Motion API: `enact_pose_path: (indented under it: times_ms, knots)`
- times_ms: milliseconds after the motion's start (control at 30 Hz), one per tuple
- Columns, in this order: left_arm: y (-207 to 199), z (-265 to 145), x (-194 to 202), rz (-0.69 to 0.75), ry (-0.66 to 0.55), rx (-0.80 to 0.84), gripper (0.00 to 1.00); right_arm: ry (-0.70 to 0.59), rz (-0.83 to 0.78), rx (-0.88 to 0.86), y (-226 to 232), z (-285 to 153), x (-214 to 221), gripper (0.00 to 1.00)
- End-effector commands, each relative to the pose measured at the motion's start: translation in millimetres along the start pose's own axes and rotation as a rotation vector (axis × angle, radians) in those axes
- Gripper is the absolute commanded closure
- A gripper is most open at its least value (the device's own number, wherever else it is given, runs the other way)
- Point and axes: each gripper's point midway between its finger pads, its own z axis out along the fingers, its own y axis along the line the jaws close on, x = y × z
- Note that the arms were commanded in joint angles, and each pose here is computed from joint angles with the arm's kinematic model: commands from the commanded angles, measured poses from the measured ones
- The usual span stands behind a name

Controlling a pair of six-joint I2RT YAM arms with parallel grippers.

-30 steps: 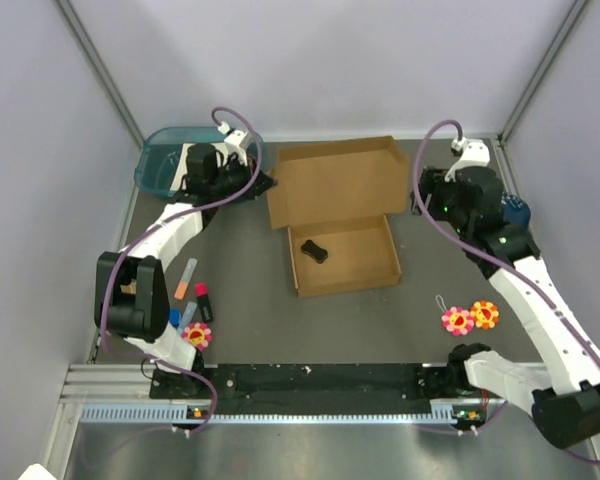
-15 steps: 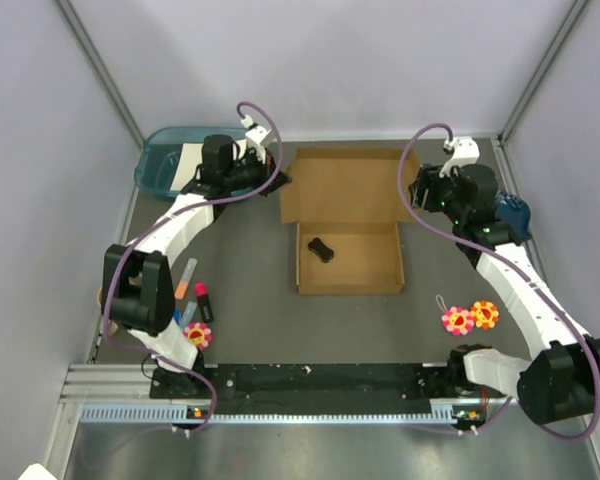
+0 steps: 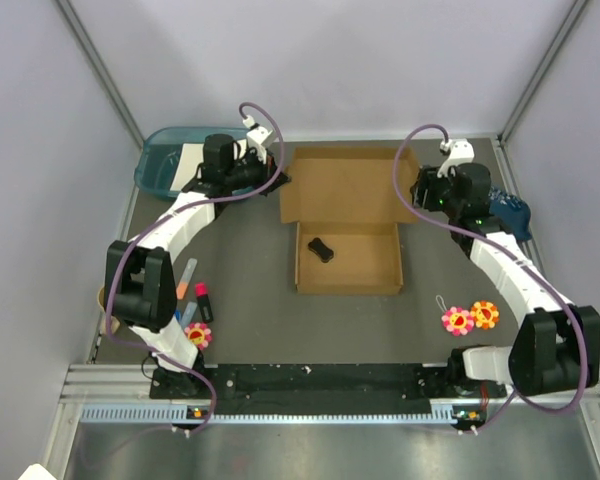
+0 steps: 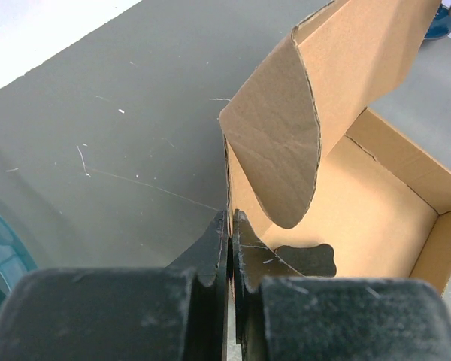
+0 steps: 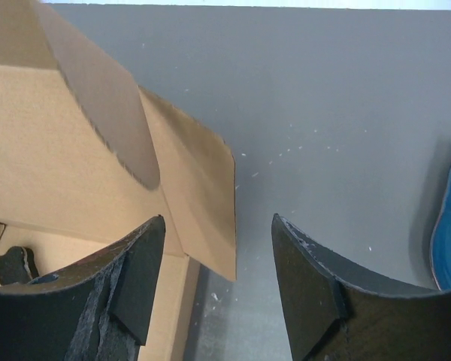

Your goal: Fold the paper box

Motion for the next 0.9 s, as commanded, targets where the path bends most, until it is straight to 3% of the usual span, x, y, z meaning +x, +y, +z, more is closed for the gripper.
enact_pose_path:
  times_ms: [0,367,600,867]
  knots:
    - [-4.0,-0.2,-3.4,0.045,0.0,0.015,1.0,-0.125,-0.015,-0.047,8.3,10.6,-53.0,0.41]
    - [-1.1,-0.4,-5.8,0.065,-0.002,0.003,1.0,-0.116,-0.023,-0.078,13.1,30.6,-61.1,0.46]
    - [-0.9,1.3,-2.9,0.04,0.003,0.0,1.0,-0.111,0.004,-0.071,12.3,28.1,-57.3,0.65]
    - [-4.0,5.6,-3.3,0.015,0.002,-0.073,1.0,-0.108,0.09,-0.047,10.6,14.6,-41.7,0.73]
